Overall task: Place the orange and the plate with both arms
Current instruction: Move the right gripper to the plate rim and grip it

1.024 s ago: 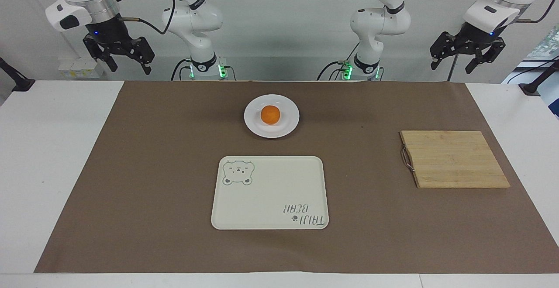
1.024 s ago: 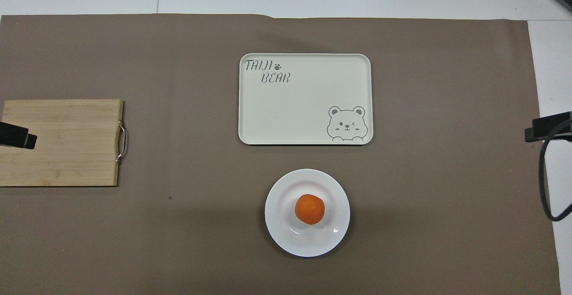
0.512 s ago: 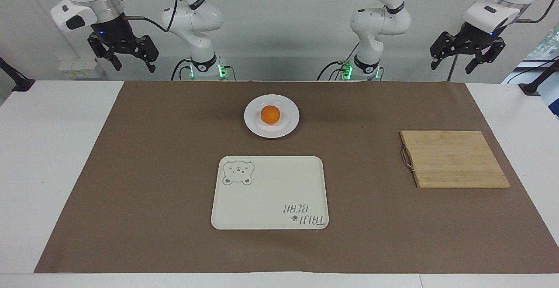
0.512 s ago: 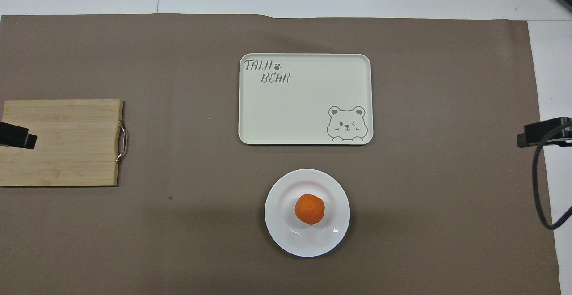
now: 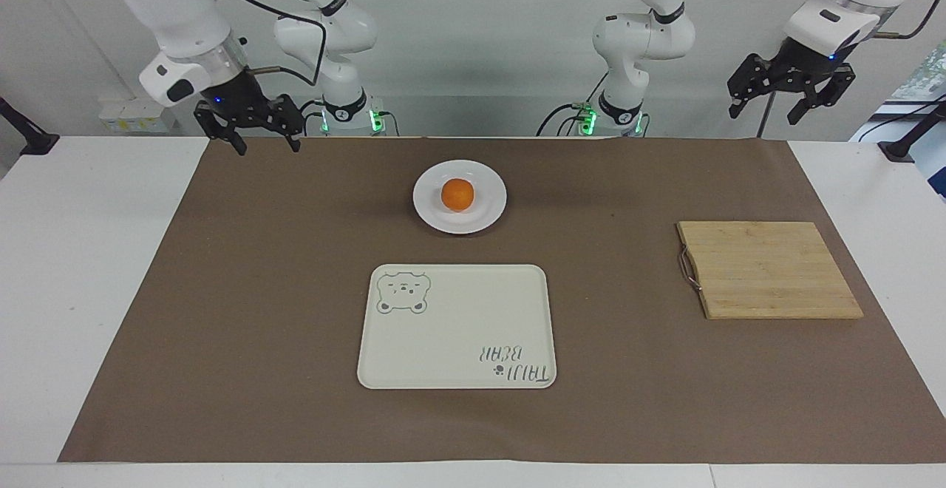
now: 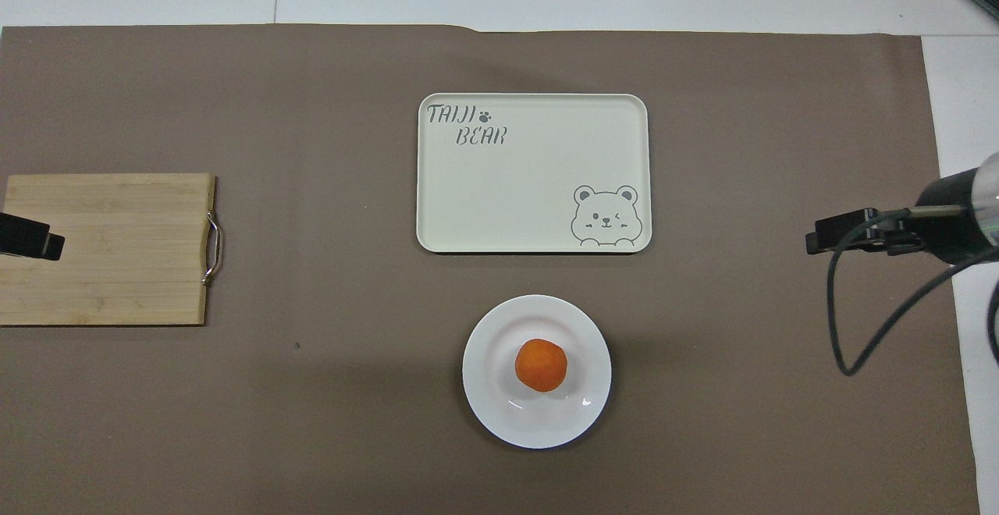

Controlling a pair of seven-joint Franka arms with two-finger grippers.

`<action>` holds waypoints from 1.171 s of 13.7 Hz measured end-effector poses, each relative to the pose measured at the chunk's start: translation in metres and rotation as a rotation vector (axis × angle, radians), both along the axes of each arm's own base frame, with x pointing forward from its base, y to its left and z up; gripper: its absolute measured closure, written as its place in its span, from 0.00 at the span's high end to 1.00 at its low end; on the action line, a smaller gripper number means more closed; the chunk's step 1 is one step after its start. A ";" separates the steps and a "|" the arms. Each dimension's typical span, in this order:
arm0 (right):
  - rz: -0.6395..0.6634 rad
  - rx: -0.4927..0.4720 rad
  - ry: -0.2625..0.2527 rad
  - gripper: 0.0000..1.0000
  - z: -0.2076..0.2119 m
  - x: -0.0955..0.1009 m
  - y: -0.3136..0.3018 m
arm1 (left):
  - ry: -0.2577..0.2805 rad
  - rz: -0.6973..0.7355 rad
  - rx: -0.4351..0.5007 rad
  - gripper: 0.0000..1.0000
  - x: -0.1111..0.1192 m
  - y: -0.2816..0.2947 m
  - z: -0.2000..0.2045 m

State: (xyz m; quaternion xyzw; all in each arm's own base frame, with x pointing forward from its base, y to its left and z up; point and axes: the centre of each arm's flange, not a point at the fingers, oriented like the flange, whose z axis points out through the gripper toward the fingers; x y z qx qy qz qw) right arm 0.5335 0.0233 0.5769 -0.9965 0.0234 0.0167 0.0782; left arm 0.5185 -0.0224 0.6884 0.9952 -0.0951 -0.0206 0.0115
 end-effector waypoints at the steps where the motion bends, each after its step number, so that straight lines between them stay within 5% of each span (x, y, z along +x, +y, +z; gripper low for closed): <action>1: -0.026 0.043 0.003 1.00 -0.018 0.002 0.011 | 0.000 0.000 0.000 1.00 0.000 0.000 0.000; 6: -0.114 0.238 0.088 1.00 -0.107 -0.001 0.080 | 0.000 0.000 0.000 1.00 0.000 0.000 0.000; 11: -0.184 0.388 0.159 1.00 -0.164 -0.038 0.100 | 0.000 0.000 0.000 1.00 0.000 0.000 0.000; 16: -0.144 0.528 0.096 1.00 -0.210 -0.081 0.088 | 0.000 0.000 0.000 1.00 0.000 0.000 0.000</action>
